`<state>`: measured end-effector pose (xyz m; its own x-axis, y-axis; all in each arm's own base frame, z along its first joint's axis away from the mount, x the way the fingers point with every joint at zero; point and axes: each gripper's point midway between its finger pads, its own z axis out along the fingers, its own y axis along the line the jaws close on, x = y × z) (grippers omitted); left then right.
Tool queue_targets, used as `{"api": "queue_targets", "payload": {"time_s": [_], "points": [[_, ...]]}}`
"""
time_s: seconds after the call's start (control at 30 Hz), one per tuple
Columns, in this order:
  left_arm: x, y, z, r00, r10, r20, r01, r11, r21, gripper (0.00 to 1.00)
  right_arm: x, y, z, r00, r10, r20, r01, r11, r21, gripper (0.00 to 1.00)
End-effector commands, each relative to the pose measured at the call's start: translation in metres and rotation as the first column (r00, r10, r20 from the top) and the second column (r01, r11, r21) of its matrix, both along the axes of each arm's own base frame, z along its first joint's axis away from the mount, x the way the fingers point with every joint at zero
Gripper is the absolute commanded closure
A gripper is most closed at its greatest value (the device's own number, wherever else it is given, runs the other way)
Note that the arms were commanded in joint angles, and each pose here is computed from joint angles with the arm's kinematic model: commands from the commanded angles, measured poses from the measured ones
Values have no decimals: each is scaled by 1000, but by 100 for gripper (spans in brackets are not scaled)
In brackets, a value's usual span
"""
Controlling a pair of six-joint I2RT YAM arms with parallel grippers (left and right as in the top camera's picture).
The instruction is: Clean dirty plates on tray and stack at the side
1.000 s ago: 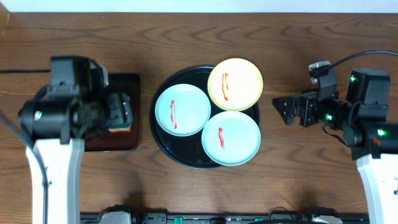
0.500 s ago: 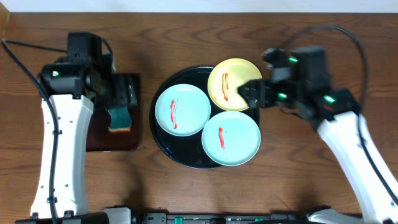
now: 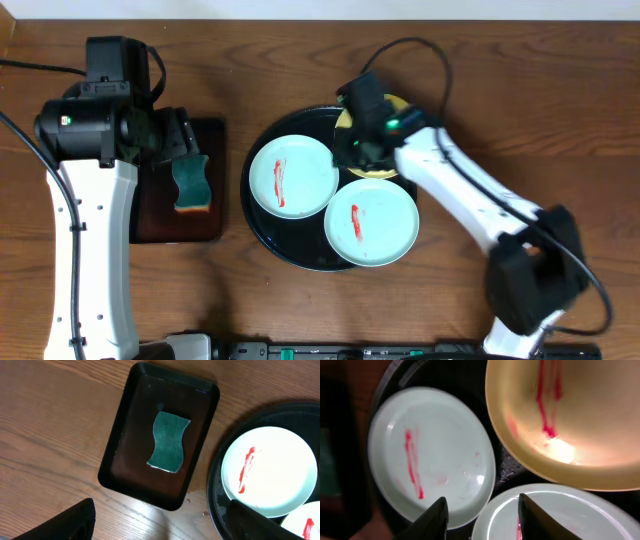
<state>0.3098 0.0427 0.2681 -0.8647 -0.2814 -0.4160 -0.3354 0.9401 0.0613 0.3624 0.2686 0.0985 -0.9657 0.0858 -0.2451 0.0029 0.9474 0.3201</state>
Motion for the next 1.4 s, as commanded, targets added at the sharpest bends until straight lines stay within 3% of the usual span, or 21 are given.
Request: {"api": "queue_targets", "payload": {"time_s": [0.0, 0.23, 0.67, 0.83, 0.97, 1.37], "points": [[0, 6, 3, 999, 31, 9, -31, 999, 19, 16, 1, 12, -12, 998, -66, -5, 66, 998, -19, 58], [0, 6, 3, 999, 31, 9, -31, 999, 19, 16, 2, 23, -50, 997, -73, -19, 71, 995, -69, 69], [1, 6, 1, 1000, 31, 7, -31, 999, 19, 16, 4, 19, -87, 995, -93, -34, 87, 987, -138, 71], [2, 6, 0, 1000, 30, 7, -31, 999, 18, 16, 8, 22, -96, 996, -85, -29, 80, 988, -136, 83], [3, 6, -14, 999, 30, -40, -29, 999, 18, 15, 6, 24, -97, 997, -70, -30, 65, 988, -141, 98], [17, 8, -89, 957, -1, -289, 6, 1000, 17, 16, 3, 25, -100, 999, -30, -28, 26, 988, -155, 99]]}}
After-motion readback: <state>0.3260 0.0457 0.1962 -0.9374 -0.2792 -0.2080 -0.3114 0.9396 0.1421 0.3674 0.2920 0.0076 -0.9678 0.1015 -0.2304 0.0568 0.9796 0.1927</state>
